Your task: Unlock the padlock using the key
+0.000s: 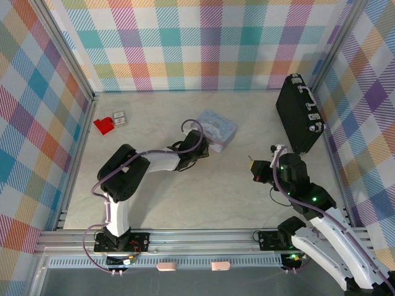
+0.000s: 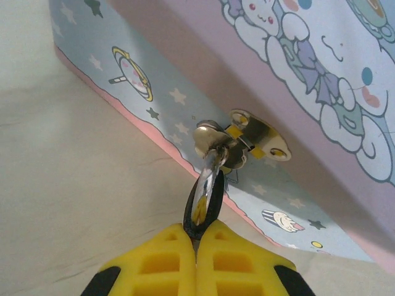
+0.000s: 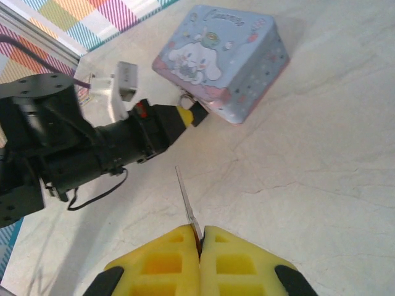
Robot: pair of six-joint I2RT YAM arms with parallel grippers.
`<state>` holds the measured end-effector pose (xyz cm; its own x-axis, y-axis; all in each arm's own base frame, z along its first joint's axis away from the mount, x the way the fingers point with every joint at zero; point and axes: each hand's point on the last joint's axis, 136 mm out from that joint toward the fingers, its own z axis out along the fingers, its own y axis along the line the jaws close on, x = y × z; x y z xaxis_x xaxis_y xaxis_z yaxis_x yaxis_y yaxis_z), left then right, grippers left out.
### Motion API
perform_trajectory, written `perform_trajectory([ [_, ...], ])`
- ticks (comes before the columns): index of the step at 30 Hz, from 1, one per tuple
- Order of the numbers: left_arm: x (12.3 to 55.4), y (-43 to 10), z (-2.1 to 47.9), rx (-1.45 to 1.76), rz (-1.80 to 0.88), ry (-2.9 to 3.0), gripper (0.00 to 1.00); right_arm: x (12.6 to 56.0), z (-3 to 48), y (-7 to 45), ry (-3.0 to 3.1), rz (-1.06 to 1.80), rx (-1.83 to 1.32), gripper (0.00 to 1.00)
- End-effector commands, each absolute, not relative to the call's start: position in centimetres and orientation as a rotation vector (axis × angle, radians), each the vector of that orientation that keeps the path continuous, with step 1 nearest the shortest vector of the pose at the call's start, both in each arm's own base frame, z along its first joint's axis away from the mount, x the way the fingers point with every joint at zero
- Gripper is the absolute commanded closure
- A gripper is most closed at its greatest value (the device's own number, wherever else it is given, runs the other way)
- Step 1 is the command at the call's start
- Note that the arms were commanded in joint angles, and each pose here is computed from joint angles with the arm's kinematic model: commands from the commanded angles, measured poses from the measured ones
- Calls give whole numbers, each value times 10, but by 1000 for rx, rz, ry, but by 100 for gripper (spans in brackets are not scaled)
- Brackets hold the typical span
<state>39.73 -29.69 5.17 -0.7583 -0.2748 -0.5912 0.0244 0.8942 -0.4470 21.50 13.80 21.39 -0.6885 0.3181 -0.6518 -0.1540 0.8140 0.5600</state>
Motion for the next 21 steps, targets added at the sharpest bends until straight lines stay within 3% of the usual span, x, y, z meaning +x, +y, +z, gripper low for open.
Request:
perform_trajectory([
  [1, 377, -256, 45, -246, -476, 2396, 100, 218, 214, 151, 2197, 860, 134, 100],
  [13, 311, -188, 56, -507, -513, 2318, 100, 227, 202, 166, 2252, 896, 109, 100],
  [16, 307, -195, 55, -518, -553, 2317, 100, 229, 197, 170, 2266, 910, 115, 100],
  [21, 305, -247, 55, -387, -633, 2384, 100, 230, 198, 174, 2277, 926, 108, 100],
])
